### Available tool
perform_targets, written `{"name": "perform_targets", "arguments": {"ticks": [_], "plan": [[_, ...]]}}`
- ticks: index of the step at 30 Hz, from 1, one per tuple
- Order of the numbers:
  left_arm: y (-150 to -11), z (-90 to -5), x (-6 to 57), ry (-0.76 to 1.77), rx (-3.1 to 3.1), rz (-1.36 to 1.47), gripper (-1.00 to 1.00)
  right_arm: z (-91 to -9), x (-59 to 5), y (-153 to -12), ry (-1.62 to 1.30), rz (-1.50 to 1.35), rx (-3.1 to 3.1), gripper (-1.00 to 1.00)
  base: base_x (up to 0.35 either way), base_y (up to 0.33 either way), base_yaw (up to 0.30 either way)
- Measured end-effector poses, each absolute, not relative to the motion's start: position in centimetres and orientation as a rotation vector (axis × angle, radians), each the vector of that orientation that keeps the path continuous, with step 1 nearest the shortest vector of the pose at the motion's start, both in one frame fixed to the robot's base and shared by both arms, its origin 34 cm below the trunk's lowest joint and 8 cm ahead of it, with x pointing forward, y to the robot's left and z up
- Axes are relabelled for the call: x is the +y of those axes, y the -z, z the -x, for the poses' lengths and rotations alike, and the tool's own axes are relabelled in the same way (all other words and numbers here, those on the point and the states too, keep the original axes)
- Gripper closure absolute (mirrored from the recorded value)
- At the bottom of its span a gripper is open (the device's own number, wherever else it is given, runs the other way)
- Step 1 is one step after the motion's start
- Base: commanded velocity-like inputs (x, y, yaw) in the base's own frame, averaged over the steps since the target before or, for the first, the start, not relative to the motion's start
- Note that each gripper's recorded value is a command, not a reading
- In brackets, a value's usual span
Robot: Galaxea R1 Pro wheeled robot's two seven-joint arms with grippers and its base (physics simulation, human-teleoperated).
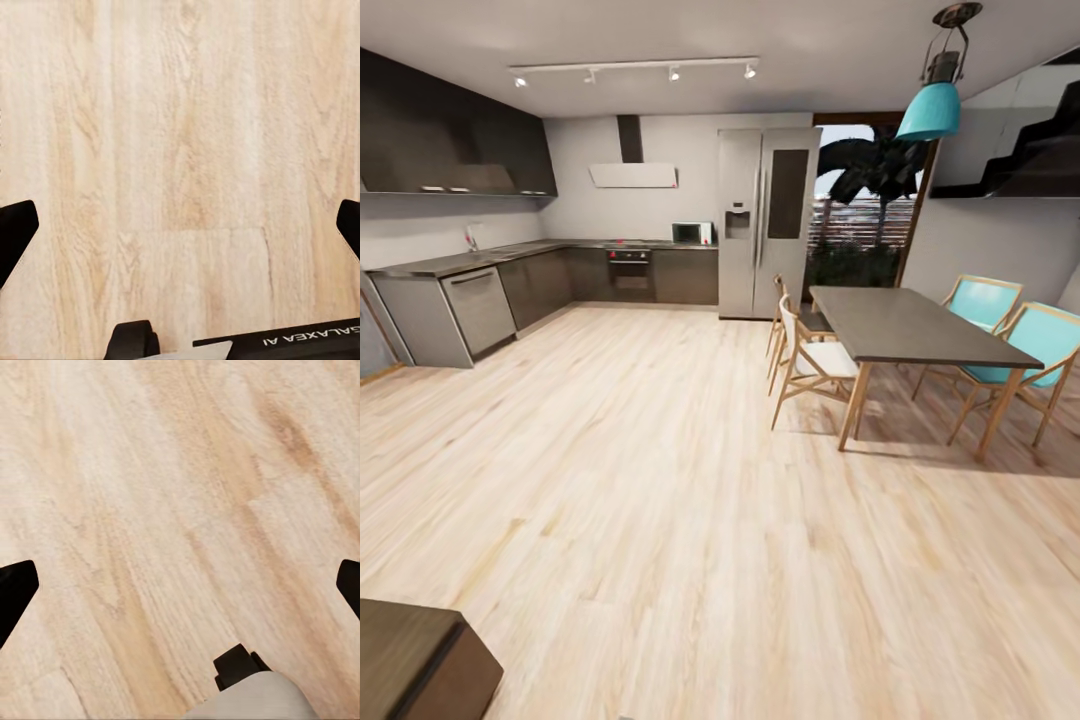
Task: Place each of the two pumpkins and all three candles from the living room inside a cabinet in the living room (use any cabinet), then make sure every cabinet is closed, and position the cauldron so it is next to a table in the living room.
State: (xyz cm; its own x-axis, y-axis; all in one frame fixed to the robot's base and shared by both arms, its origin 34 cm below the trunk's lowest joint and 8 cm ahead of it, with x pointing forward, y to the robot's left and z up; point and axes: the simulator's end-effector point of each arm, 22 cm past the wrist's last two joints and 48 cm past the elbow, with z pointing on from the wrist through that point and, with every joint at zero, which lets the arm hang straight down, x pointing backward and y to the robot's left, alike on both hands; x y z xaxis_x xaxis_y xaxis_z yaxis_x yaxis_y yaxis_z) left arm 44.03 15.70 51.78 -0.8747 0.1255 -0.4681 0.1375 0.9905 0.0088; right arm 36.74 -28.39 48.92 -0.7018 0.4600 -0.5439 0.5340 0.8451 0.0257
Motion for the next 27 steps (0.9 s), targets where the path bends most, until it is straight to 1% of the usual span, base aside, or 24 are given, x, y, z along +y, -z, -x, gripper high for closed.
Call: {"name": "perform_targets", "arguments": {"ticks": [5, 10, 18, 27], "plan": [[-51.78, -44.02, 15.67, 0.034, 2.648, -0.186, -1.00, -36.76, -28.40, -48.94, 0.180, -0.726, 2.471, -1.00, 0.342, -0.005, 0.005], [-51.80, -44.04, 15.65, 0.035, 2.648, -0.186, -1.00, -36.77, -28.41, -48.94, 0.180, -0.726, 2.471, -1.00, 0.333, -0.116, 0.086], [-51.79, -44.02, 15.56, 0.036, 2.648, -0.187, -1.00, -36.77, -28.40, -48.93, 0.180, -0.726, 2.471, -1.00, 0.279, -0.219, 0.264], [-51.79, -44.02, 15.54, 0.035, 2.648, -0.189, -1.00, -36.76, -28.28, -48.92, 0.178, -0.725, 2.472, -1.00, 0.234, -0.225, 0.288]]}}
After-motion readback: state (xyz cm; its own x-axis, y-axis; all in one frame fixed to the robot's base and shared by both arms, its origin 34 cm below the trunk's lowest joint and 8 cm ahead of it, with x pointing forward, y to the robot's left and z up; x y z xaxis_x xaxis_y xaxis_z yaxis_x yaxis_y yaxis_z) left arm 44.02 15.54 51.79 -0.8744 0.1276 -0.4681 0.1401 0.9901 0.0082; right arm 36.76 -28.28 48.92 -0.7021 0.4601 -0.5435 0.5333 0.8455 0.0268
